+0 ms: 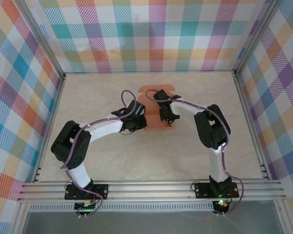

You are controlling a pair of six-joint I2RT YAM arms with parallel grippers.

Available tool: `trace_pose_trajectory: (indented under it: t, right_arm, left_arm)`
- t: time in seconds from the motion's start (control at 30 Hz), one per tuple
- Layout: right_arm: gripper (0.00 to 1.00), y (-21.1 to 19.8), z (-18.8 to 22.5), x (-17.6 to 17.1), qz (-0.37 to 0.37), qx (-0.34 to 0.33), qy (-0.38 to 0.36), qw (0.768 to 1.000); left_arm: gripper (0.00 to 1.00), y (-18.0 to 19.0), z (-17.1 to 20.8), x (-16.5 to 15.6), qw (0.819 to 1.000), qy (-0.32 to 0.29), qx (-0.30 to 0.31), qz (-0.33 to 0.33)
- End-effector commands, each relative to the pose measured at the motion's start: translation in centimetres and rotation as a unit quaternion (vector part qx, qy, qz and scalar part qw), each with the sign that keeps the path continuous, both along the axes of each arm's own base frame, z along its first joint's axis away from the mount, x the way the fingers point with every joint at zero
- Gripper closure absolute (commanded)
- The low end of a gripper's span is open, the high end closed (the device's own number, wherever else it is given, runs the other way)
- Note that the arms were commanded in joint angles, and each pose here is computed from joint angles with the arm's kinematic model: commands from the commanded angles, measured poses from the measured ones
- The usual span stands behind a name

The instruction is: Fold the paper box

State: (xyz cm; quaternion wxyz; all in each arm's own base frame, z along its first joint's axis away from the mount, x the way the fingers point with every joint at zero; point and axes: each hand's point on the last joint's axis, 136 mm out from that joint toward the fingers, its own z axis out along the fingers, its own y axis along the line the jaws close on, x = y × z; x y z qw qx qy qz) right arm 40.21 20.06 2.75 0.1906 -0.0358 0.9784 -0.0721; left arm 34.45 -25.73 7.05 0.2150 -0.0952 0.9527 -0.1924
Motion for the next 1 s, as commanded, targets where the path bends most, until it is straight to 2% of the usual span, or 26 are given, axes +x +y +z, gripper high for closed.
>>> trace_pose_trajectory:
  t: [0.0, 0.13, 0.23, 0.47, 0.5, 0.57, 0.67, 0.8, 0.97]
  right_arm:
    - [1.00, -2.3, -3.0, -1.3, -0.009, -0.066, 0.034, 0.997]
    - [1.00, -3.5, -5.4, -2.4, -0.018, -0.096, 0.059, 0.993]
    - [1.00, -3.5, -6.4, -3.1, -0.023, -0.092, 0.077, 0.993]
    - [1.00, -3.6, -5.3, -2.6, -0.030, -0.092, 0.058, 0.994]
    - [0.98, -3.2, -4.6, -2.3, -0.028, -0.078, 0.047, 0.995]
    - [0.85, -2.3, -3.2, -1.9, -0.024, -0.043, 0.029, 0.998]
    - [0.74, -1.4, -0.5, -1.1, -0.020, -0.009, 0.002, 1.000]
    - [0.69, -1.0, 2.5, -0.4, -0.017, 0.012, -0.032, 0.999]
    - [0.60, -1.2, 3.4, -0.5, -0.019, 0.015, -0.039, 0.999]
  left_arm:
    - [0.90, 0.3, -0.3, -0.1, 1.000, 0.003, 0.001, -0.002]
    - [0.89, 0.3, -0.2, -0.1, 1.000, 0.002, 0.000, -0.002]
    - [0.90, 0.3, -0.1, -0.2, 1.000, 0.000, 0.000, -0.003]
    - [0.90, 0.3, -0.1, -0.2, 1.000, 0.001, -0.003, -0.001]
    - [0.90, 0.3, -0.1, -0.3, 1.000, 0.001, -0.003, -0.001]
    - [0.89, 0.5, -0.1, -0.4, 1.000, 0.000, -0.002, 0.000]
    - [0.89, 0.6, 0.0, -0.5, 1.000, 0.000, 0.000, 0.001]
    - [0.89, 0.6, 0.0, -0.4, 1.000, -0.001, -0.001, 0.000]
    - [0.89, 0.6, 0.0, -0.4, 1.000, -0.001, -0.001, 0.000]
